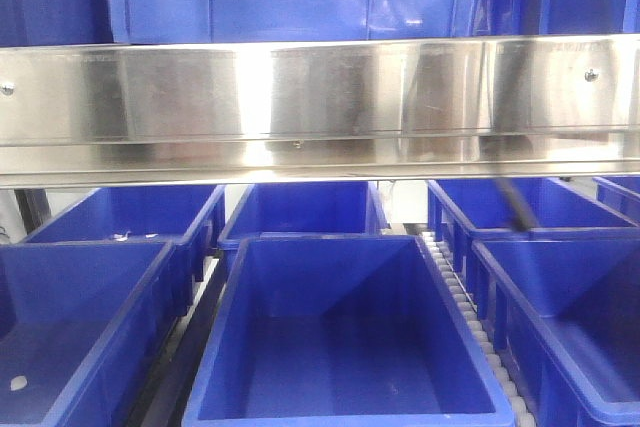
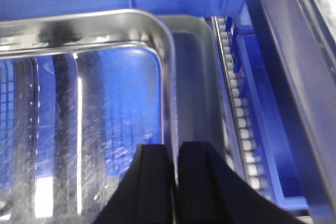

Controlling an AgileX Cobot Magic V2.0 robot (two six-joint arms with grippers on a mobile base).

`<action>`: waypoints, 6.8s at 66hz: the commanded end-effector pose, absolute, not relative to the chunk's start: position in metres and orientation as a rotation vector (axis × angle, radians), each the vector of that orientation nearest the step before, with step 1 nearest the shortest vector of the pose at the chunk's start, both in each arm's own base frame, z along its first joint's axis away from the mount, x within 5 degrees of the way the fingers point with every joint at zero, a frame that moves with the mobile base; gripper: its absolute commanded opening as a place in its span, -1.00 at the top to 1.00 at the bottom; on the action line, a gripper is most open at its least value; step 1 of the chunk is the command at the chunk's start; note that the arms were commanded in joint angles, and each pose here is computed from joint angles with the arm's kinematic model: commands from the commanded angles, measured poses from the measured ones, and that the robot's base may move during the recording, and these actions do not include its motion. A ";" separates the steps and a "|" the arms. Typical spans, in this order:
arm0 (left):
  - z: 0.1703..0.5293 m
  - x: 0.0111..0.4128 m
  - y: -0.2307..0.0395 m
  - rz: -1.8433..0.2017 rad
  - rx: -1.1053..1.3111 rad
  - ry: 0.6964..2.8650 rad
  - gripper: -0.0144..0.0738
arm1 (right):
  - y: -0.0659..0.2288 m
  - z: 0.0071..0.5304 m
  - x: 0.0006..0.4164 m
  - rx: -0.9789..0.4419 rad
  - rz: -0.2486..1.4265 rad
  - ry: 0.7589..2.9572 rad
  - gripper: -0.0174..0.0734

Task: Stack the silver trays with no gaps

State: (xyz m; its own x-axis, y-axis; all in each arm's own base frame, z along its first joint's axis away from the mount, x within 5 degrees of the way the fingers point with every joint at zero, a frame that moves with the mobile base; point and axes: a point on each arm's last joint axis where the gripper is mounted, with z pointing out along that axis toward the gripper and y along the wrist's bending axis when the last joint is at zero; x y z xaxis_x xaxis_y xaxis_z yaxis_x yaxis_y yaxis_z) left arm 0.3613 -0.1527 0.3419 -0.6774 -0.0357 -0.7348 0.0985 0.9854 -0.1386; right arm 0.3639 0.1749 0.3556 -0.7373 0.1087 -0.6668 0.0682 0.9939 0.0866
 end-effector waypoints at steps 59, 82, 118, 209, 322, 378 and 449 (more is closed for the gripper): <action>0.334 0.377 -0.150 -0.275 -0.019 2.279 -0.11 | 0.177 0.340 0.391 0.127 0.148 2.362 -0.05; 0.336 0.380 -0.139 -0.251 -0.045 2.277 -0.06 | 0.167 0.338 0.393 0.158 0.120 2.376 -0.04; 0.407 0.329 -0.125 -0.331 -0.037 2.123 0.66 | 0.151 0.415 0.349 0.022 0.185 2.207 0.66; 0.339 0.083 -0.041 -0.441 0.268 1.413 0.66 | 0.061 0.363 0.123 -0.253 0.452 1.591 0.66; 0.340 0.079 -0.039 -0.443 0.264 1.393 0.66 | -0.002 0.238 0.063 0.011 -0.048 1.545 0.66; 0.341 0.078 -0.038 -0.444 0.263 1.389 0.66 | -0.002 0.214 0.056 0.011 -0.049 1.475 0.66; 0.242 0.050 -0.001 0.016 0.039 1.479 0.66 | -0.002 0.214 0.056 0.011 -0.049 1.475 0.66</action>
